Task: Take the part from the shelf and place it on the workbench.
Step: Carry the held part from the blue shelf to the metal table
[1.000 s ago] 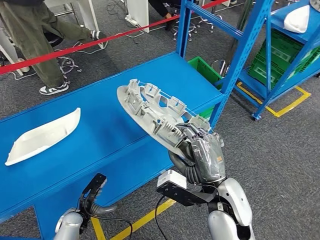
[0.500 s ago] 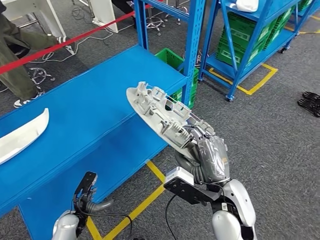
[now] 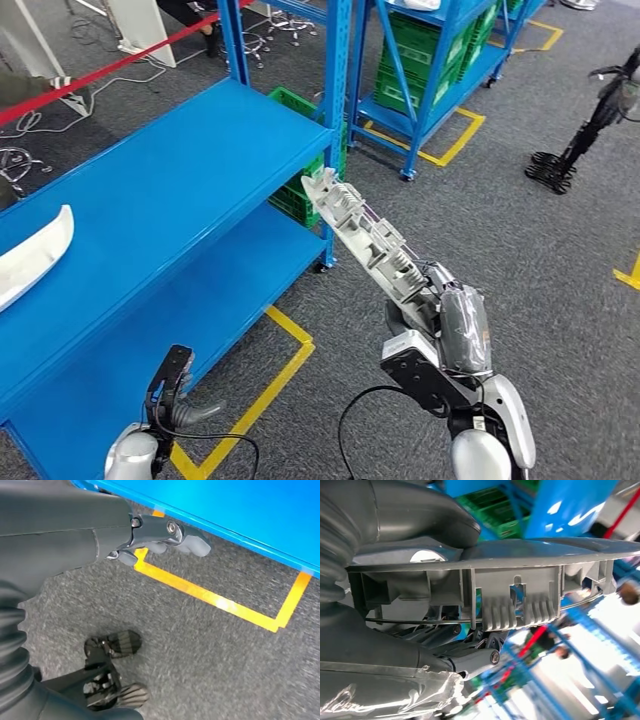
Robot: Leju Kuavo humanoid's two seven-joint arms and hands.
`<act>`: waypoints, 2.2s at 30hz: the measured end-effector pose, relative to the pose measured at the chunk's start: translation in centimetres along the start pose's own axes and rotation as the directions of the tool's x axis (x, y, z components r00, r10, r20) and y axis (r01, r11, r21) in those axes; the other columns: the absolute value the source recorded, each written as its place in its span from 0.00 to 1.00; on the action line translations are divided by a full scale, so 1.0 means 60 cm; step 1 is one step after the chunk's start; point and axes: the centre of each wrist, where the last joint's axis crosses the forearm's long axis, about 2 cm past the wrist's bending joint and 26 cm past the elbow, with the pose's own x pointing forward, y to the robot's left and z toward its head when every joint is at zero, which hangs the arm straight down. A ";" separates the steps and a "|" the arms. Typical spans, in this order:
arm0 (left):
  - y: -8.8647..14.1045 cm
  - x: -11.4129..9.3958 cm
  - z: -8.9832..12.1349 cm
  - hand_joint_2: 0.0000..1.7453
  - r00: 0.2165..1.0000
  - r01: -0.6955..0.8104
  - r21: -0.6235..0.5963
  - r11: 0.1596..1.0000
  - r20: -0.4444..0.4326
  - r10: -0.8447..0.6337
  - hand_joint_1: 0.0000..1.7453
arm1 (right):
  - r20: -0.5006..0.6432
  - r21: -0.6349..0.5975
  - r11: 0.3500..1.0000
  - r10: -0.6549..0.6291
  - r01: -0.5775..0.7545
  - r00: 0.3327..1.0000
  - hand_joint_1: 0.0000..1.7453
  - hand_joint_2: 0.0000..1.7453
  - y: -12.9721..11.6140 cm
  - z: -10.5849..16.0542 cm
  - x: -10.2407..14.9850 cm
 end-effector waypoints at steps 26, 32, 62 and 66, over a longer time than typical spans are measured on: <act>0.032 -0.011 0.015 1.00 0.999 0.036 -0.044 0.998 -0.008 -0.036 0.00 | -0.120 -0.058 0.982 -0.187 0.181 0.975 1.00 1.00 0.017 0.084 -0.046; 0.035 -0.015 0.015 1.00 0.999 0.028 -0.039 0.999 -0.014 -0.028 0.00 | -0.137 -0.055 0.981 -0.192 0.186 0.972 1.00 1.00 0.021 0.089 -0.051; 0.031 -0.004 0.025 1.00 1.000 -0.013 -0.043 0.999 -0.027 0.012 0.00 | -0.053 -0.171 0.948 -0.280 0.268 0.958 1.00 1.00 -0.011 0.107 -0.045; 0.035 -0.011 0.025 1.00 1.000 -0.008 -0.048 0.999 -0.017 0.007 0.00 | -0.029 -0.161 0.945 -0.293 0.285 0.956 1.00 1.00 -0.006 0.104 -0.038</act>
